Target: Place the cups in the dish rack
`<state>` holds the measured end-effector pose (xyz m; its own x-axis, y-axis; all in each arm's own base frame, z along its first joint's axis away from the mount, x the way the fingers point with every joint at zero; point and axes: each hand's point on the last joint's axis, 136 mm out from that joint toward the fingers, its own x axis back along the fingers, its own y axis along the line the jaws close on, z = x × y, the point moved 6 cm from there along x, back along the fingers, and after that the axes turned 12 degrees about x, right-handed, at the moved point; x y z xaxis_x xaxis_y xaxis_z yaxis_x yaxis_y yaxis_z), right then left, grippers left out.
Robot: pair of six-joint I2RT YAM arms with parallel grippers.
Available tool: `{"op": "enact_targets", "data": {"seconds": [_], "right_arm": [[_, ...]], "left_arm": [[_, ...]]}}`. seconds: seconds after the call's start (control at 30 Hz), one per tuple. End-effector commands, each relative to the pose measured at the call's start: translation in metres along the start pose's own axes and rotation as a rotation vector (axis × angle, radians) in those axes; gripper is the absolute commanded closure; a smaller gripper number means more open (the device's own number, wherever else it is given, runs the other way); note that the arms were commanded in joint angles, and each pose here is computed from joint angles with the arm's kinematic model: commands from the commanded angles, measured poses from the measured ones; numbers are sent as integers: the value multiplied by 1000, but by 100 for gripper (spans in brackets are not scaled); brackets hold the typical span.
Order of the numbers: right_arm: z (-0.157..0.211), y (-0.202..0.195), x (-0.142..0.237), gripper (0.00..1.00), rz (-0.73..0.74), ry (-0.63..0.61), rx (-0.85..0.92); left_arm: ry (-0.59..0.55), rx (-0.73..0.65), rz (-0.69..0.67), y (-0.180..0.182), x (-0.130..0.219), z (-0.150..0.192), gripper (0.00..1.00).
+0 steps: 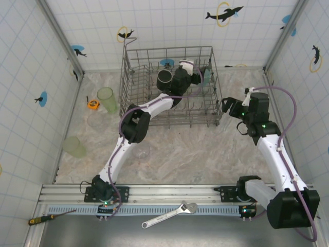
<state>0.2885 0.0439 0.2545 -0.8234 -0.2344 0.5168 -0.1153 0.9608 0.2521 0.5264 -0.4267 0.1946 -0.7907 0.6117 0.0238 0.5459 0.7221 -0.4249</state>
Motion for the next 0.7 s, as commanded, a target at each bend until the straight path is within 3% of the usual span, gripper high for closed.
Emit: {"op": "enact_targets", "data": {"seconds": [0.0, 0.2, 0.33, 0.67], "right_arm": [[3, -1, 2, 0, -7, -4, -3], [2, -2, 3, 0, -12, -7, -4], [2, -1, 3, 0, -22, -9, -6], [1, 1, 6, 0, -46, -24, -11]], "left_arm": [[-6, 75, 77, -9, -2, -1, 14], [-32, 93, 96, -22, 10, -26, 12], [-52, 108, 111, -31, 23, -46, 3], [-90, 117, 118, -59, 69, -113, 2]]}}
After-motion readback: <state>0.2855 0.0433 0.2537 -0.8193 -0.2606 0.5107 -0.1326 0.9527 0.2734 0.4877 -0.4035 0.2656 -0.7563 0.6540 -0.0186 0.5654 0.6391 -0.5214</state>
